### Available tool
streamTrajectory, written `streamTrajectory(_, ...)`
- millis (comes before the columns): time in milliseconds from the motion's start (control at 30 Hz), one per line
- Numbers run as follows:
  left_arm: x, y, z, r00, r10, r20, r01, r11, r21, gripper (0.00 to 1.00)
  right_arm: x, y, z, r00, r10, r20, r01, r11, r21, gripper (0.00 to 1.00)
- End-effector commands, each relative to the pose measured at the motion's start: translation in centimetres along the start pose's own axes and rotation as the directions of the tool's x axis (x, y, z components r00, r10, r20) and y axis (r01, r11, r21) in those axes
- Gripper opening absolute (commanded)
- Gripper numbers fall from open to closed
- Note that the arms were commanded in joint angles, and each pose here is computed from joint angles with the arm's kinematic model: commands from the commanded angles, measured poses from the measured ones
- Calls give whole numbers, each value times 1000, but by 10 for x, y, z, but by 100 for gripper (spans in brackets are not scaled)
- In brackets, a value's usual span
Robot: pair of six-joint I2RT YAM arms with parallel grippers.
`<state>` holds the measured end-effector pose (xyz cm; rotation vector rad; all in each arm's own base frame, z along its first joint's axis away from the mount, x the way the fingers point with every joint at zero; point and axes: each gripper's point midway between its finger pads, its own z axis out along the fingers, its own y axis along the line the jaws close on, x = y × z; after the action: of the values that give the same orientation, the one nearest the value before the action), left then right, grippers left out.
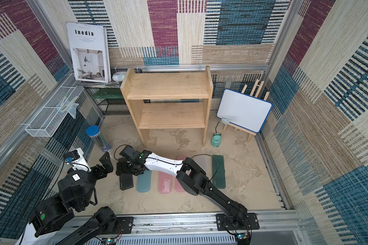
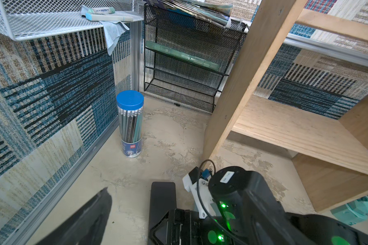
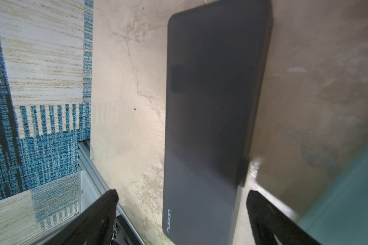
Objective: Remove the pencil cases from the shelf
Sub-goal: Place the pencil case at the center of the board, then adjust the pencil case at the center of the board.
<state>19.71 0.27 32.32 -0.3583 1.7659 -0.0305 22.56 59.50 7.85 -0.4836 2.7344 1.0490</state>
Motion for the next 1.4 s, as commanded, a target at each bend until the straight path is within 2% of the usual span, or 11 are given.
streamTrajectory(0,-2,6,-1,1000,-3,7,3,999,-33,99,-19,19,-22,994,-48,102,52,998,-42,99)
streamTrajectory(200,-4,5,0,1000,-8,16,8,999,-34,99,1,5,-15,999,-38,26,39,999,-18,97)
streamTrajectory(533,1,5,1,1000,-16,3,16,999,-35,99,25,-2,-6,999,-31,-24,31,1000,2,97)
streamTrajectory(733,-1,5,1,1000,-11,6,11,999,-36,99,43,3,8,994,-13,-104,7,999,-54,98)
streamTrajectory(967,0,7,1,1000,-10,4,10,999,-42,99,48,25,14,989,-53,-134,36,991,-127,97)
streamTrajectory(1167,1,7,1,1000,-11,3,11,999,-43,99,33,34,-11,993,-104,-62,97,990,-106,99)
streamTrajectory(1300,2,2,4,1000,-11,2,11,999,-36,99,15,27,-41,994,-111,-18,109,990,-92,100)
streamTrajectory(1367,4,-3,8,1000,-2,-5,2,1000,-30,99,3,25,-65,987,-157,36,160,983,-86,100)
